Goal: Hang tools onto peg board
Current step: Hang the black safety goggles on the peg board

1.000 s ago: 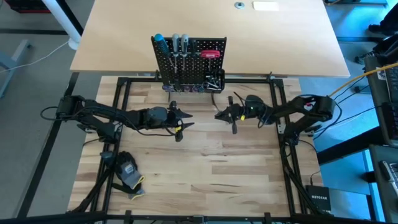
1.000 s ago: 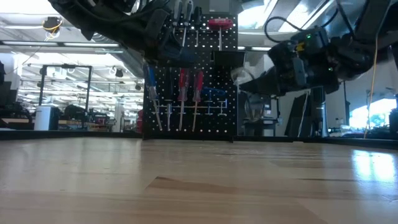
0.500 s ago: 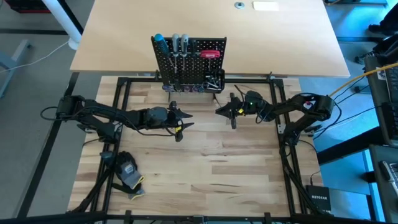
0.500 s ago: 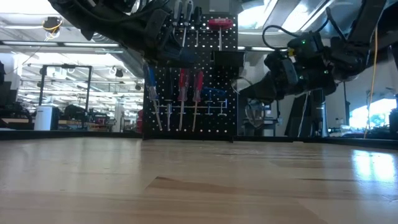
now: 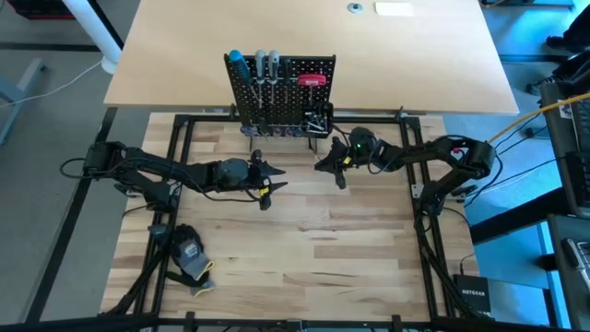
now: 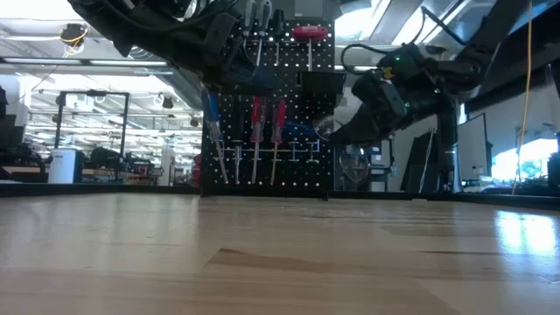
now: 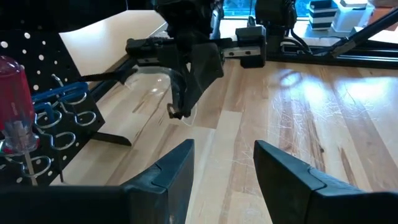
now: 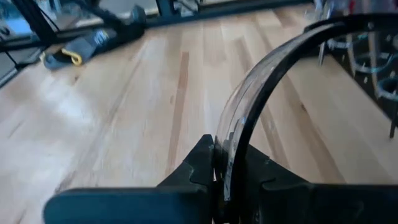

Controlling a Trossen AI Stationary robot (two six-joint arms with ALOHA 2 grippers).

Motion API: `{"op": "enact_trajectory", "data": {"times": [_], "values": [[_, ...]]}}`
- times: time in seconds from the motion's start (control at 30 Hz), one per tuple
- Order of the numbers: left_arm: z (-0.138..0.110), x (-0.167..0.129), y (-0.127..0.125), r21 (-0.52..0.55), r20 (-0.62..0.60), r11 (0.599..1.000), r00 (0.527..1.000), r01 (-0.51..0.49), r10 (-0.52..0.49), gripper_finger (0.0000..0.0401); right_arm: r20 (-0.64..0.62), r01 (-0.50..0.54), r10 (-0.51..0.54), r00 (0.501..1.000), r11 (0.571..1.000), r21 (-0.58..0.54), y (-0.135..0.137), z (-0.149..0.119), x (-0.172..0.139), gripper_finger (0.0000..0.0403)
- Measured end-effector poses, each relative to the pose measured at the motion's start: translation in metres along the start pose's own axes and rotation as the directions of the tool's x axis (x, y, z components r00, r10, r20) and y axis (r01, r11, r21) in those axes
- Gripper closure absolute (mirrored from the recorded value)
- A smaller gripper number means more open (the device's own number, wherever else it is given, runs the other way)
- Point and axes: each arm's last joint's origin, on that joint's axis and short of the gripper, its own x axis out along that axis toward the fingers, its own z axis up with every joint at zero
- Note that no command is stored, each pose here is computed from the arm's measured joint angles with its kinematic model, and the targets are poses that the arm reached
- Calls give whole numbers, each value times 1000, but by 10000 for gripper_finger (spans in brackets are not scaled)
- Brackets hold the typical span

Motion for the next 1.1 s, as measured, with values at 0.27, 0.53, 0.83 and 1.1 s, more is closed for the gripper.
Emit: {"op": "enact_trajectory", "data": {"times": [0.27,0.53,0.83,1.1], "values": [[0,0,0,0,0,1000,1000,1,-1,245,-43,-5,6,999,1000,21,-3,11,4,370],[0,0,0,0,0,1000,1000,1,-1,245,-27,-8,10,1000,997,82,-5,21,6,370],[0,0,0,1,-2,1000,1000,1,-1,245,4,-9,8,1000,992,129,-6,32,6,370],[-1,0,0,6,-9,1000,1000,2,-2,245,-34,-3,9,999,987,160,-6,28,6,370]]}}
